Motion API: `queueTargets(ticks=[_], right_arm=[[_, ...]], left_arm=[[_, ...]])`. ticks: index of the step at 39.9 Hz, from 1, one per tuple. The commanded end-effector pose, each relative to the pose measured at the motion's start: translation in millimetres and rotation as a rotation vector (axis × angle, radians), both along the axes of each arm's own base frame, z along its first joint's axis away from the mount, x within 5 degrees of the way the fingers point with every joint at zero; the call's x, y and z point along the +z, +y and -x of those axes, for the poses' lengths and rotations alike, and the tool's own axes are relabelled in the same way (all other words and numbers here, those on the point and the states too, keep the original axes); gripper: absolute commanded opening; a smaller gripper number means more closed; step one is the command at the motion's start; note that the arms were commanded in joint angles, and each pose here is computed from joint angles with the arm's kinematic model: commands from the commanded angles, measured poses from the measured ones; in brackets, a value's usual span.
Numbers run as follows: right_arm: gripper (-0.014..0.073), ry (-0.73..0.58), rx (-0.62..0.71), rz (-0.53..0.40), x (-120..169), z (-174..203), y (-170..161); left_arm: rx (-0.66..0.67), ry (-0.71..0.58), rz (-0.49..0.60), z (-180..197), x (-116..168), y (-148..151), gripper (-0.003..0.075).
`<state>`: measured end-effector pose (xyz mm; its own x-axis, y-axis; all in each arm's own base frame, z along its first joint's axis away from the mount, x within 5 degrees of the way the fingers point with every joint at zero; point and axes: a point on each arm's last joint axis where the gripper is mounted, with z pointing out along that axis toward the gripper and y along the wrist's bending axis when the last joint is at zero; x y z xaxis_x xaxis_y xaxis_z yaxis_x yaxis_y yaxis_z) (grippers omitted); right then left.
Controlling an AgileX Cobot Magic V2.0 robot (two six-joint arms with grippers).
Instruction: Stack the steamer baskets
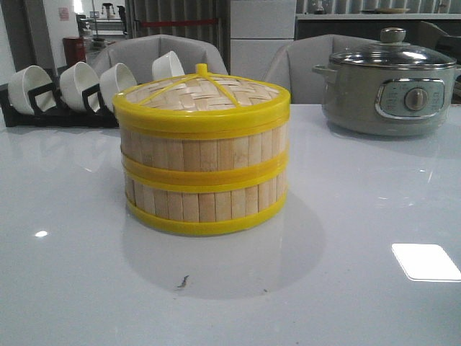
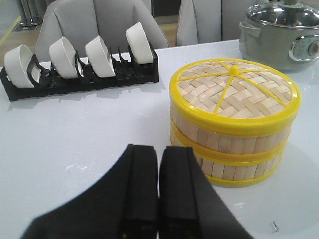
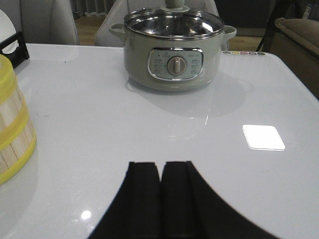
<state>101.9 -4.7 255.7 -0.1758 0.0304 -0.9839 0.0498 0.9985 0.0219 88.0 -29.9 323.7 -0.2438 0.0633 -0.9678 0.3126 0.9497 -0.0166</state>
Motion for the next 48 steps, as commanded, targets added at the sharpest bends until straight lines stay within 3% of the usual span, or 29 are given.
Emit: queueTargets(ticks=[1,11,17,24,32,41,48], right_arm=[[0.0048,-0.111,-0.003,0.009,17.2,-1.6,-0.4],[0.0048,-0.111,-0.003,0.009,17.2,-1.6,-0.4],[0.0048,-0.111,-0.003,0.009,17.2,-1.6,-0.4],[0.0048,-0.111,-0.003,0.009,17.2,-1.6,-0.4],[0.0048,-0.111,-0.003,0.009,17.2,-1.6,-0.4],[0.0048,-0.111,-0.003,0.009,17.2,-1.6,-0.4],[0.0048,-0.111,-0.003,0.009,17.2,-1.6,-0.4]], left_arm=[[-0.017,-0.084,0.037,-1.8,15.2,-2.4,0.0095],[-0.017,-0.084,0.037,-1.8,15.2,-2.4,0.0095],[-0.009,-0.116,-0.018,-2.5,16.4,-0.8,0.0095],[-0.011,-0.102,0.029,-2.2,16.5,-1.7,0.0095],[0.084,-0.09,0.181,2.0,19.9,6.7,0.0095],[0.229,-0.221,0.254,16.8,19.6,22.7,0.0095],[0.242,-0.344,0.275,26.3,-0.3,25.2,0.0095]])
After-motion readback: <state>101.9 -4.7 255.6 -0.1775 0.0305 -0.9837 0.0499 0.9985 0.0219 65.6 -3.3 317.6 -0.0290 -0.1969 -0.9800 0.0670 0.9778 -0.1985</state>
